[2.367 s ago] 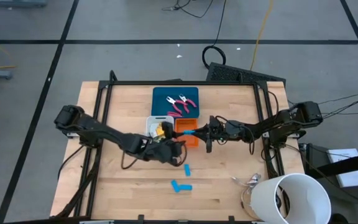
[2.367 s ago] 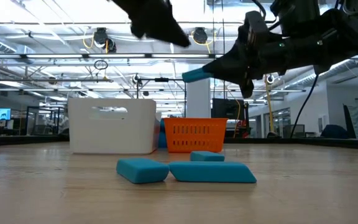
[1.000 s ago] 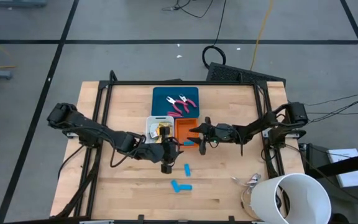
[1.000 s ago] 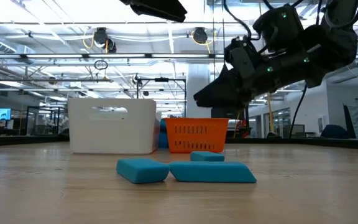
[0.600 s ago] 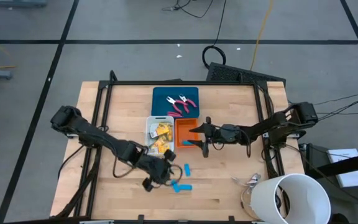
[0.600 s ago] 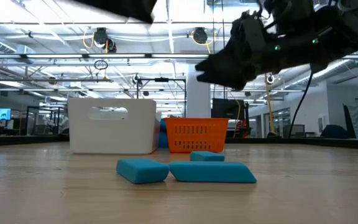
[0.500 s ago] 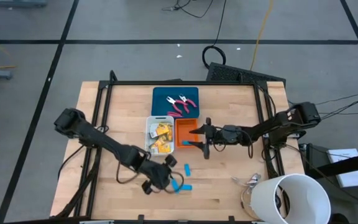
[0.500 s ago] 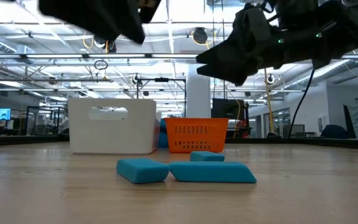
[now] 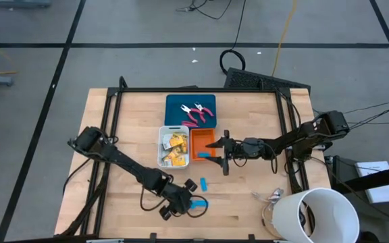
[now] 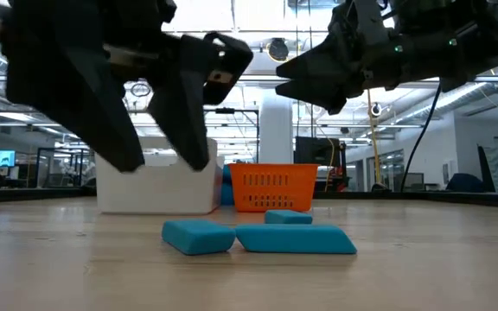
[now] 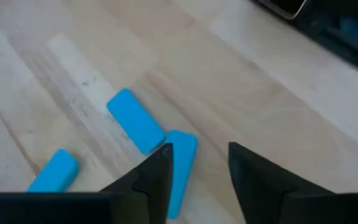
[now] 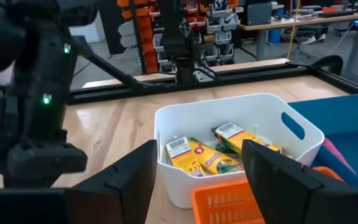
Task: Pick & Place School Supplies
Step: Put the blue eraser into the orange bin
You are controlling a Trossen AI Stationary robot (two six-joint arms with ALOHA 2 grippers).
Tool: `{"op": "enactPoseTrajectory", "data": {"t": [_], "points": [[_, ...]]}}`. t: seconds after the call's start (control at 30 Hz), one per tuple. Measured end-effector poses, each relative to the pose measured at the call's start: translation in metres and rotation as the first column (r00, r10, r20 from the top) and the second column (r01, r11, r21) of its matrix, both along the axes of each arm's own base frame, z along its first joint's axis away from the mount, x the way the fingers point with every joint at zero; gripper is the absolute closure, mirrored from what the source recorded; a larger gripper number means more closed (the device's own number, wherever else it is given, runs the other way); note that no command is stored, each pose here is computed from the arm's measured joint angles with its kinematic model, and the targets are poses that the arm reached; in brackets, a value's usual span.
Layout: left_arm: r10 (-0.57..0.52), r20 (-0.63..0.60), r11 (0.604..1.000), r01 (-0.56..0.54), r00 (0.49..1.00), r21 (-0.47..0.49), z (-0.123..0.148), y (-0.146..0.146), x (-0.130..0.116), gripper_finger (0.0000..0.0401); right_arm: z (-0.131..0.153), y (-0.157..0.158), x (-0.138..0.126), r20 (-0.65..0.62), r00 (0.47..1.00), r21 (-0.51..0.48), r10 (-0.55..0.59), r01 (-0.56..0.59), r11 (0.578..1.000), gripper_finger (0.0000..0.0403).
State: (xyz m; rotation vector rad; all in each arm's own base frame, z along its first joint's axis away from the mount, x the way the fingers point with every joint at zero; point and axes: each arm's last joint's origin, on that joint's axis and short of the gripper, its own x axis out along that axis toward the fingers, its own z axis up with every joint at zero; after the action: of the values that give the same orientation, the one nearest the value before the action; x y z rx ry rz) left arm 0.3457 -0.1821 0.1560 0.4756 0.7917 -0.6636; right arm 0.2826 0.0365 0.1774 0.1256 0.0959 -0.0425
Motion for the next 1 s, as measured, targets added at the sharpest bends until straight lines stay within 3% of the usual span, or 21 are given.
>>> {"op": "enactPoseTrajectory", "data": {"t": [0.27, 0.4, 0.7, 1.0], "points": [[-0.032, 0.021, 0.999, 0.031, 0.999, 0.019, 0.001, 0.007, 0.004, 0.014, -0.001, 0.0, 0.0, -0.009, 1.0, 0.0, 0.0, 0.0, 1.0, 0.0174], [-0.021, 0.017, 1.0, 0.02, 1.0, 0.016, 0.0, 0.015, 0.008, 0.0118, -0.001, 0.0, 0.0, -0.015, 1.0, 0.0, 0.0, 0.0, 1.0, 0.0175], [-0.046, -0.084, 0.998, 0.042, 0.995, -0.049, -0.029, 0.024, 0.016, 0.0142, -0.002, 0.0, 0.0, -0.021, 1.0, -0.001, -0.001, 0.001, 1.0, 0.0177], [-0.053, -0.098, 0.996, 0.045, 0.994, -0.082, -0.034, 0.031, 0.02, 0.0196, -0.003, 0.0, 0.0, -0.026, 1.0, -0.002, -0.001, 0.001, 1.0, 0.0177]]}}
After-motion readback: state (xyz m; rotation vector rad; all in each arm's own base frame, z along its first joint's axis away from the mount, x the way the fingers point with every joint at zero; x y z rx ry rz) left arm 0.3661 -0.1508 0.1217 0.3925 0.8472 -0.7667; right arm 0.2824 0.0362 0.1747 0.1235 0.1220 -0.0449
